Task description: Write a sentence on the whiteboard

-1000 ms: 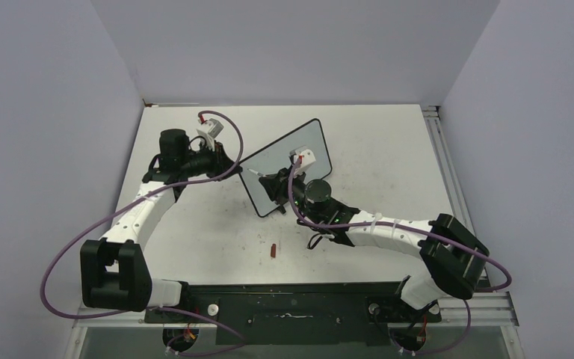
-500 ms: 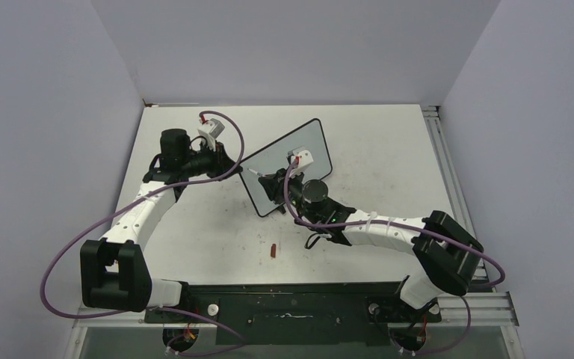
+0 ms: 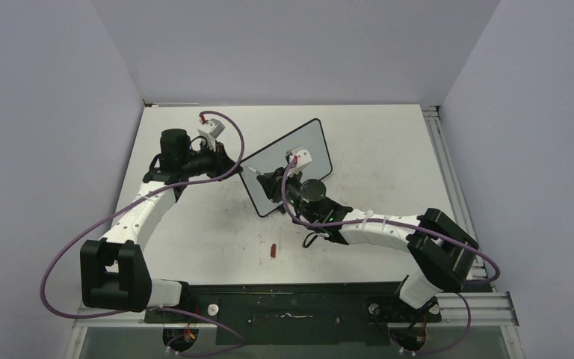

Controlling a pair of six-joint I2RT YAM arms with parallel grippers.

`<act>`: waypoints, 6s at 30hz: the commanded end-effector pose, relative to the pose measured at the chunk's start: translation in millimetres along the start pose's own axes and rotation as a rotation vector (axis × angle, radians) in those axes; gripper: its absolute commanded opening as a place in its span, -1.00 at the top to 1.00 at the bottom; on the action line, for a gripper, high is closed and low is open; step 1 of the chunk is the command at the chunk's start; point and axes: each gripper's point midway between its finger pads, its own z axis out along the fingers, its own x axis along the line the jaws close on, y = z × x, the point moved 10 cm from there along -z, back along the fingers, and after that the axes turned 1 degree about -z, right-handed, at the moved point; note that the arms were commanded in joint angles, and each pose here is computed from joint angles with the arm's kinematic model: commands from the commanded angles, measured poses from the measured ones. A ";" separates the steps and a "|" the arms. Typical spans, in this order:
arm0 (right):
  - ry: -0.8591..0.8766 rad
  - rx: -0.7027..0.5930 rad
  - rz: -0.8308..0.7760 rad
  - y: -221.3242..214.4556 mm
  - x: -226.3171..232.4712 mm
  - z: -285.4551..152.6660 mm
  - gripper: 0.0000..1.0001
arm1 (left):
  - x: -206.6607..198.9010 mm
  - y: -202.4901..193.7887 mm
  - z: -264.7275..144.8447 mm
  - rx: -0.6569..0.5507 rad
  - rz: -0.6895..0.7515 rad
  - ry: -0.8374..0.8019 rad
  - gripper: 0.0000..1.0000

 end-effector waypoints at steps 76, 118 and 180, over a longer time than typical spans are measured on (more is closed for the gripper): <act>0.016 -0.076 -0.013 15.7 14.1 -2.9 0.89 | -9.3 17.4 -7.3 -0.037 0.075 -0.006 1.00; -0.070 -0.088 0.013 13.3 -6.1 11.9 0.89 | -7.9 17.1 -6.3 -0.026 0.077 -0.006 1.00; -0.029 0.001 0.033 -23.3 -0.6 -5.5 0.89 | -9.9 17.7 -8.2 -0.032 0.080 -0.008 1.00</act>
